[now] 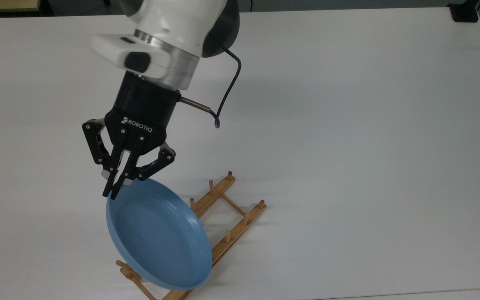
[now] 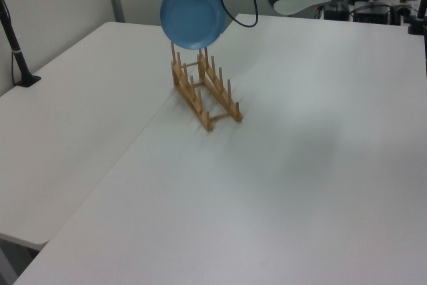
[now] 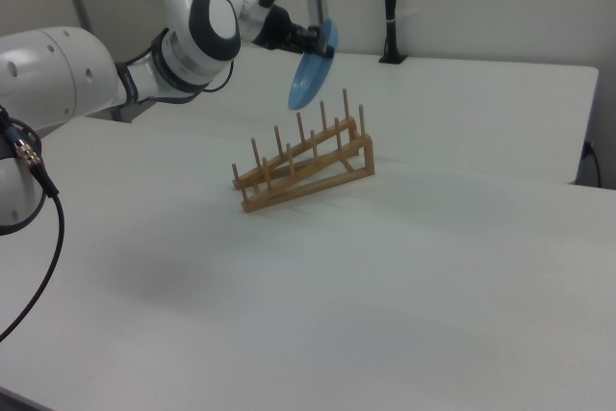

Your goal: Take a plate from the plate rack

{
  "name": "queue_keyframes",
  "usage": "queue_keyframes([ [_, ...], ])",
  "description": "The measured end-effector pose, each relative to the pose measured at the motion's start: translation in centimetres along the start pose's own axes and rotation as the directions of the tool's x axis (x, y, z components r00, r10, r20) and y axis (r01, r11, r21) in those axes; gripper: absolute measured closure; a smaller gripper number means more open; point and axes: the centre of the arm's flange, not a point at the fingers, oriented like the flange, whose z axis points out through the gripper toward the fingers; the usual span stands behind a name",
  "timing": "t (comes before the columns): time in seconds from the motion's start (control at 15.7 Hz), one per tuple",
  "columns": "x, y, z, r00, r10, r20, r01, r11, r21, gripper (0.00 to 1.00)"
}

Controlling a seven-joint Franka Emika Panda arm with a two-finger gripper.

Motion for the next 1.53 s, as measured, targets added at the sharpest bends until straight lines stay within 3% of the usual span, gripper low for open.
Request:
queue_keyframes([
  [0.19, -2.6, 1.7, 0.8, 0.980, 0.160, 0.119, -0.168, 0.984, 0.062, 0.93],
  [0.51, -7.7, 4.6, 0.7, 0.930, 0.230, 0.288, -0.264, 0.961, 0.086, 0.93],
  [0.76, -12.0, 8.2, 2.1, 0.847, 0.217, 0.486, -0.292, 0.953, 0.083, 0.93],
  [1.02, -15.7, 12.9, 3.3, 0.755, 0.129, 0.643, -0.278, 0.951, 0.136, 0.93],
  [1.21, -19.0, 15.2, 4.4, 0.712, 0.047, 0.700, -0.244, 0.952, 0.185, 0.93],
  [1.53, -23.6, 16.1, 6.0, 0.663, -0.015, 0.748, -0.215, 0.954, 0.210, 0.93],
])
